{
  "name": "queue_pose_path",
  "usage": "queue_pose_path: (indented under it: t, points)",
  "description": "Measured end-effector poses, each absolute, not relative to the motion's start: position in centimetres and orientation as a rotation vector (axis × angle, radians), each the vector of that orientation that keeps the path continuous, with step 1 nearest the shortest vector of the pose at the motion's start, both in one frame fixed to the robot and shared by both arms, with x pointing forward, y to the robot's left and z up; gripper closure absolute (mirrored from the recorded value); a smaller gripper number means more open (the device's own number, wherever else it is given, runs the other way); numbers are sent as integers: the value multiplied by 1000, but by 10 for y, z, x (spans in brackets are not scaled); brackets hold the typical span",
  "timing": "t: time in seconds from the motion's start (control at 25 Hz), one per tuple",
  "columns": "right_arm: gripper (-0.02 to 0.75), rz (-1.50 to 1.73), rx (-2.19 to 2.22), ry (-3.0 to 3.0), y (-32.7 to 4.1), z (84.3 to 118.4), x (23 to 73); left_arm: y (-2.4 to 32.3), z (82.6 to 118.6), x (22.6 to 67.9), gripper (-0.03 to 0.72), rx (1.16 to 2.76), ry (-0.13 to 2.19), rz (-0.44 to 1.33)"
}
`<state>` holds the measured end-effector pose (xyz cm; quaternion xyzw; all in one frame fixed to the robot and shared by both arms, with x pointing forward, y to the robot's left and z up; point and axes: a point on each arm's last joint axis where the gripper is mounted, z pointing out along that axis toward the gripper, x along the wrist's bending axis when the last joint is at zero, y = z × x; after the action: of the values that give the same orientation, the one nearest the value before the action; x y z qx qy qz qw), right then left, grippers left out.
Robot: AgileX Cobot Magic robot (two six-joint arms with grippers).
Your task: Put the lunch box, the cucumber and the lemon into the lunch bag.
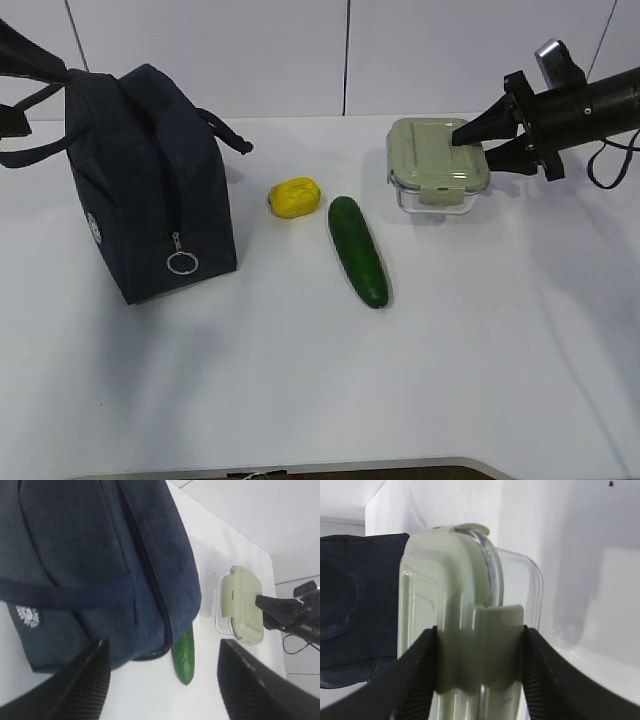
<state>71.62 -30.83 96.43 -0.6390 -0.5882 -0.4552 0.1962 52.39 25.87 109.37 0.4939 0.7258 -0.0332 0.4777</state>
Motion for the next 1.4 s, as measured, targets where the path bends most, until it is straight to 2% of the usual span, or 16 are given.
queue_pose_path:
  t: [0.48, 0.84, 0.96, 1.12, 1.24, 1.4]
  points:
    - [364, -1267, -1801, -1628, -308, 964, 716, 255, 1048, 563, 195, 1225, 1891, -182]
    - [364, -1262, -1808, -1614, -308, 964, 716, 253, 1031, 574, 210, 1193, 1917, -239]
    - [364, -1260, -1811, -1609, -308, 964, 716, 252, 1031, 575, 289, 1173, 1907, -254]
    - [364, -1273, -1809, -1620, -308, 972, 715, 251, 1032, 576, 486, 1187, 1884, -245]
    - [364, -1298, -1802, -1633, -308, 983, 713, 251, 1032, 576, 599, 1190, 1878, -243]
    - [364, -1328, -1794, -1650, -307, 998, 710, 251, 1032, 575, 680, 1226, 1855, -236]
